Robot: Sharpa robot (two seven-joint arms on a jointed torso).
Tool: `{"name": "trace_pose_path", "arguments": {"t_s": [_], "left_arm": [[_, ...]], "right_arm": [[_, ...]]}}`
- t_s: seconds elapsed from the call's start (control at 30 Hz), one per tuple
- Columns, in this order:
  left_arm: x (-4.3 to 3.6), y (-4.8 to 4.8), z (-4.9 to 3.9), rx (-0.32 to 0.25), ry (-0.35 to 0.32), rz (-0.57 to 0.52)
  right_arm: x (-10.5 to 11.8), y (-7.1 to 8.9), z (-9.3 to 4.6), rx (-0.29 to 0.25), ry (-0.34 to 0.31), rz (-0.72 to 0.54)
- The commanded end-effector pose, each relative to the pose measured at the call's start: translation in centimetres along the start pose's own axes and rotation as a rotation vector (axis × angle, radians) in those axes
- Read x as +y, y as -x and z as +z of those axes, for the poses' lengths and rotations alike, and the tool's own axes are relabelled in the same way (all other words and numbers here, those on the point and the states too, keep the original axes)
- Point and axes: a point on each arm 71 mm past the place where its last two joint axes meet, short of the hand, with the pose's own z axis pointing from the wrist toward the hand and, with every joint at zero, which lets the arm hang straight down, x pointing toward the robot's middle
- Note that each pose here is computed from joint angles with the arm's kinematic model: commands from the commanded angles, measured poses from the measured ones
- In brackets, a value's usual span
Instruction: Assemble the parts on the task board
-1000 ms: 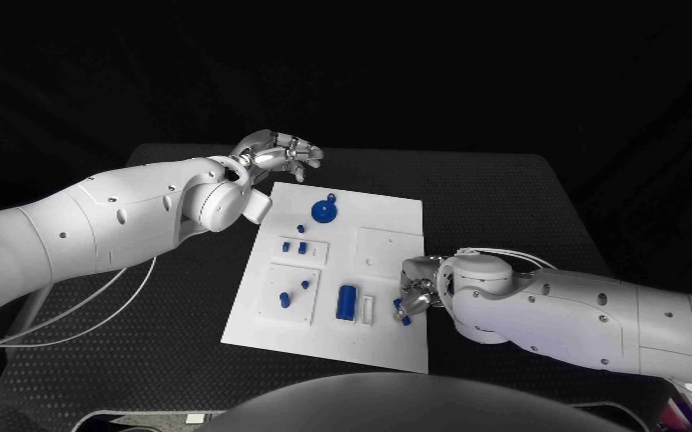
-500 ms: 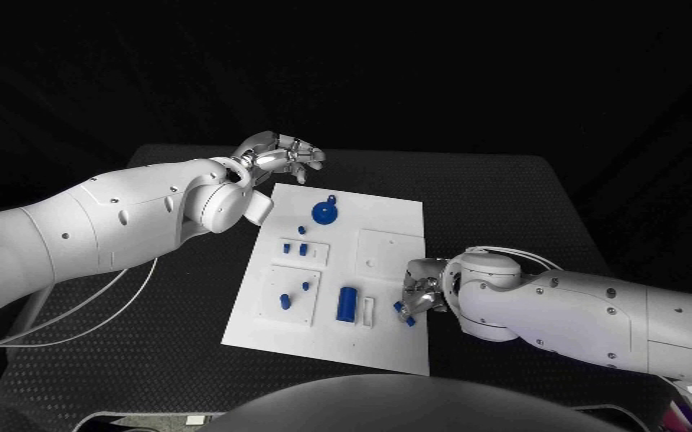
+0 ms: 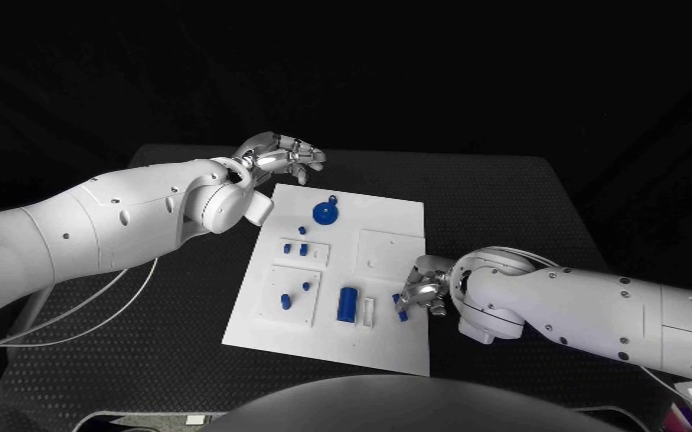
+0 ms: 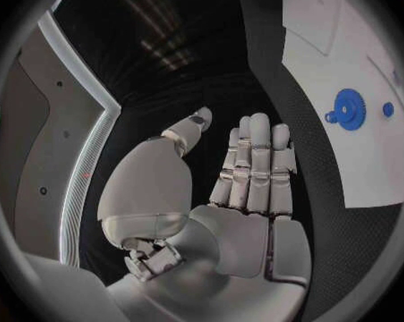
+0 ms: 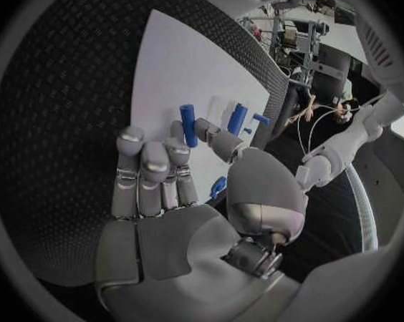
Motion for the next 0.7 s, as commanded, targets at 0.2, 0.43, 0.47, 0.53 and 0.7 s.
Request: {"name": "trace_pose_path", "arguments": {"t_s": [0.2,0.43,0.47,0.53,0.7], "left_arm": [[-0.27,-0.19,0.04,0.017,-0.009,0.004],[-0.34,-0.27,0.09,0.020,-0.011,0.004],[-0.34,-0.27,0.09,0.020,-0.011,0.004],[-0.34,-0.26,0.09,0.020,-0.010,0.004],[-0.34,-0.25,0.08,0.020,-0.010,0.004]], "right_arm": [[1.1,-0.9,0.2,0.075,-0.023,0.187],[1.8,-1.2,0.6,0.100,-0.027,0.196],[1.9,-1.2,0.7,0.102,-0.026,0.194],[2.2,-1.3,0.8,0.104,-0.023,0.191],[2.6,-1.4,1.1,0.104,-0.020,0.187]]}}
